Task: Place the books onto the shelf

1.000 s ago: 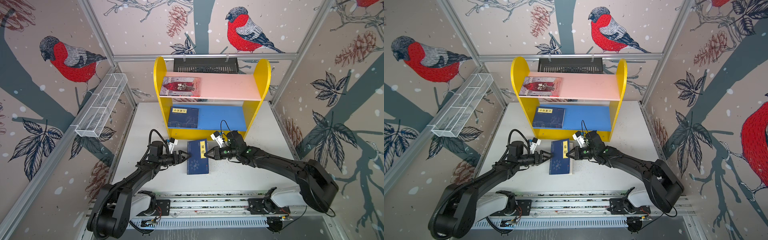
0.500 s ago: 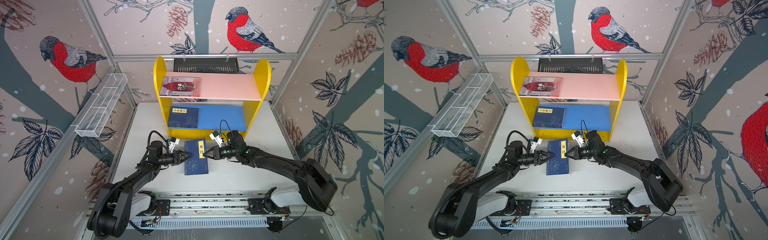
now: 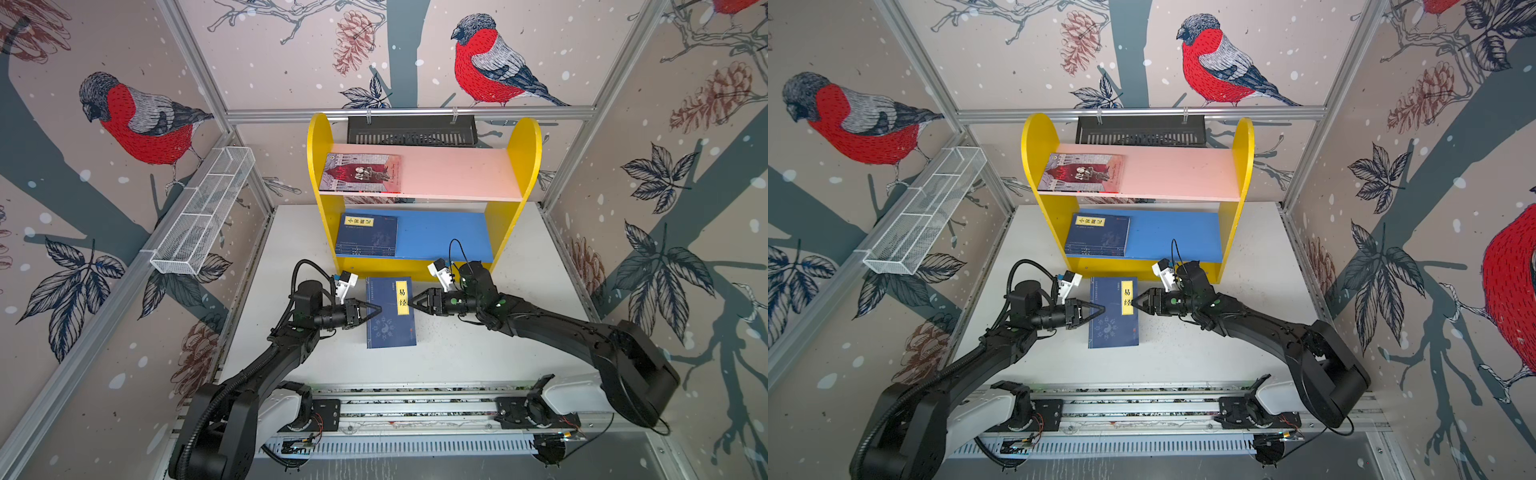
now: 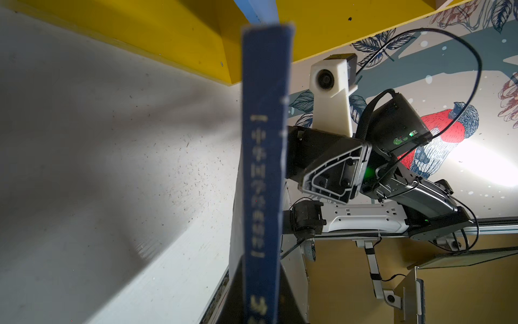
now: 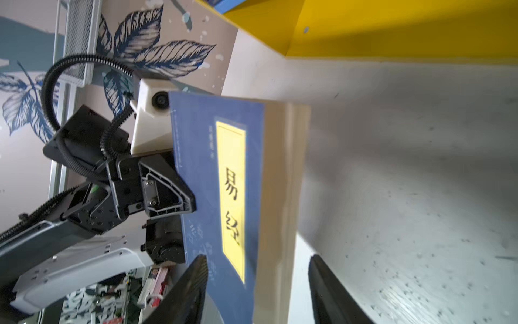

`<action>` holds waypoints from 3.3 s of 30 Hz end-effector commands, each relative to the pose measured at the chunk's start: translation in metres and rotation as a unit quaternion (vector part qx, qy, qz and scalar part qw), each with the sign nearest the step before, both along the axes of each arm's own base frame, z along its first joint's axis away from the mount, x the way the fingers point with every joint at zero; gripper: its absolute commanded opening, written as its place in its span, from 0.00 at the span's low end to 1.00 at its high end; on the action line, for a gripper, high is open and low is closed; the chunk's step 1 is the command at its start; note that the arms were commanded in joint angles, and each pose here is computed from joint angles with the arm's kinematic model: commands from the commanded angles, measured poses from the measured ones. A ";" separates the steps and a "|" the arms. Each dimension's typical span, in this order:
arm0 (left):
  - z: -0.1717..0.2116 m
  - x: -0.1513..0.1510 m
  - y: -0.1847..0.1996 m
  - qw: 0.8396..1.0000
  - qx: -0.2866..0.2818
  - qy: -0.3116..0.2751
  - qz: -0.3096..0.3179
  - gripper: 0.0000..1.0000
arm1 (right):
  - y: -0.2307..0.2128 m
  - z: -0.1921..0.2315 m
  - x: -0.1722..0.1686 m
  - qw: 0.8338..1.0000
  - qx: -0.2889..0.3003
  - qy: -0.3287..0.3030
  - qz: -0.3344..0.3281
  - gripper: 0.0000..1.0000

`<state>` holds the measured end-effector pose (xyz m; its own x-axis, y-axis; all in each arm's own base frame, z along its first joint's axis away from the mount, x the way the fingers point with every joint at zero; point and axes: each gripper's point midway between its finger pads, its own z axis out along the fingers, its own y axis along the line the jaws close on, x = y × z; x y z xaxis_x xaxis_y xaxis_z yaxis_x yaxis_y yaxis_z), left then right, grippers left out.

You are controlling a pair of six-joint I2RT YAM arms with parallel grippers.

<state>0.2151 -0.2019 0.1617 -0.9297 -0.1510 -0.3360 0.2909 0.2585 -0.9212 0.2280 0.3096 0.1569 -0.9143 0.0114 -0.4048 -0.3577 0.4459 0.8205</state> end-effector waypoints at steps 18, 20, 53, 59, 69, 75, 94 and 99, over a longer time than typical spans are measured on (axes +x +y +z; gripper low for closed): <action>0.152 0.023 -0.003 0.981 -0.040 -0.188 0.016 0.00 | -0.074 0.128 -0.009 0.962 0.152 -0.134 -0.183 0.83; 0.168 0.034 0.004 0.978 -0.052 -0.197 0.046 0.00 | -0.071 0.138 -0.012 0.959 0.166 -0.142 -0.178 0.84; 0.162 0.069 0.048 0.963 -0.160 -0.085 0.200 0.00 | 0.064 0.148 -0.019 0.942 0.306 -0.096 -0.095 0.86; 0.159 0.068 0.047 0.964 -0.164 -0.068 0.197 0.00 | 0.075 0.149 -0.010 0.937 0.322 -0.092 -0.096 0.85; 0.141 0.064 0.046 0.968 -0.151 -0.037 0.196 0.00 | 0.086 0.149 0.006 0.928 0.349 -0.090 -0.096 0.43; 0.130 0.065 0.046 0.970 -0.138 -0.025 0.199 0.00 | 0.092 0.145 0.011 0.930 0.349 -0.087 -0.077 0.10; 0.104 0.021 0.027 0.987 -0.041 -0.138 0.066 0.81 | 0.008 0.092 -0.007 0.979 0.130 -0.139 0.076 0.01; 0.104 0.007 0.023 0.986 -0.040 -0.164 0.019 0.81 | -0.007 0.099 -0.033 0.972 0.090 -0.166 0.137 0.01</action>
